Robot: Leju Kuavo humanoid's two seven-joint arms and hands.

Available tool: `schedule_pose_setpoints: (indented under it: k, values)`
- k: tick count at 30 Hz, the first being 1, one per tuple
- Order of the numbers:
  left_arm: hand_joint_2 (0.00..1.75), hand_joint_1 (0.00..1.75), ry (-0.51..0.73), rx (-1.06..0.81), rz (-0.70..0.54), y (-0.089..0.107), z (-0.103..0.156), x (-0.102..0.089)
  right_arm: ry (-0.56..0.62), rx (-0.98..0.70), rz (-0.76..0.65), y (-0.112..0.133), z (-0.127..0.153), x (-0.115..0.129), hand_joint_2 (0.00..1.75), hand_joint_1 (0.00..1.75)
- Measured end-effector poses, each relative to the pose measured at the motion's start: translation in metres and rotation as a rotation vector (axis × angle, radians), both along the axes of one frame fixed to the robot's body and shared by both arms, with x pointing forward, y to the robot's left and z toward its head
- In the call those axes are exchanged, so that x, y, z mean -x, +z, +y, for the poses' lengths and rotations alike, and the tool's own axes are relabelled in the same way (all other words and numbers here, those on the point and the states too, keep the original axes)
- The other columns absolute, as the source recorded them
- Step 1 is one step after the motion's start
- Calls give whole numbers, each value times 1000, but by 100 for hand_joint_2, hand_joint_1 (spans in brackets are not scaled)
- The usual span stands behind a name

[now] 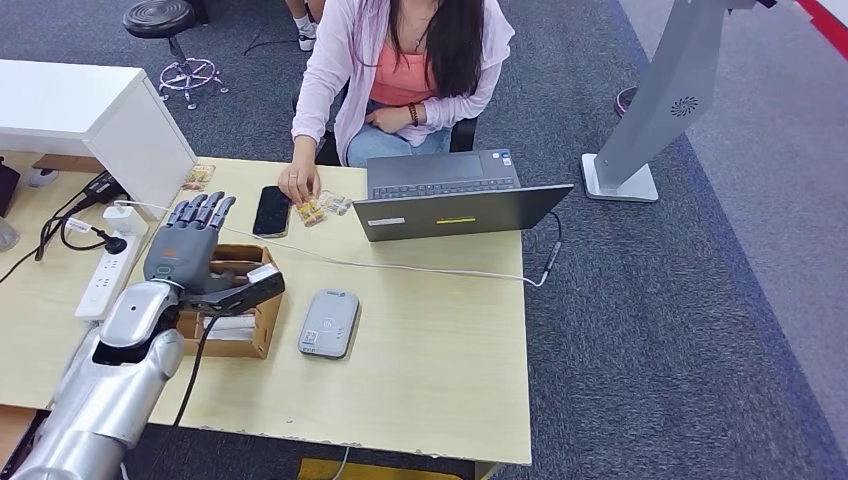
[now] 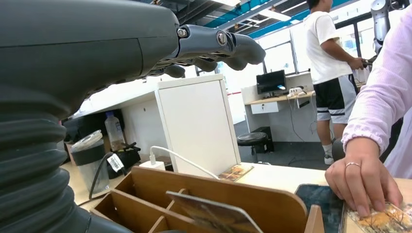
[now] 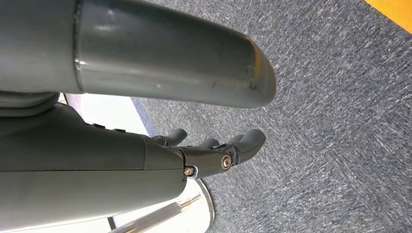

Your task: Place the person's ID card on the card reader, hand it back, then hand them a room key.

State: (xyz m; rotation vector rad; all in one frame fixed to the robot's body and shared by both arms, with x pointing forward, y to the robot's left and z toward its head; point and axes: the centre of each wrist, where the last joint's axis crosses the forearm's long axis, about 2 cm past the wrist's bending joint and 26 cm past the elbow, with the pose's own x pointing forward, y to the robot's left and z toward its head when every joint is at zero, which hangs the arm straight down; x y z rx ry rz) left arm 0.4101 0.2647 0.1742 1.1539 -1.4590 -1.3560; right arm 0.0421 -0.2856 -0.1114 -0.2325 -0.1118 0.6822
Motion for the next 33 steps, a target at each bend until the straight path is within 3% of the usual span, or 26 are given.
schedule_pose_setpoints:
  k: [14, 33]
  values:
    - [175, 0, 2, -1, 1, 9, -2, -5, 6, -2, -5, 0, 0, 0, 0, 0]
    - [175, 0, 6, 1, 20, 4, -2, -5, 6, 0, -3, 0, 0, -1, 0, 0]
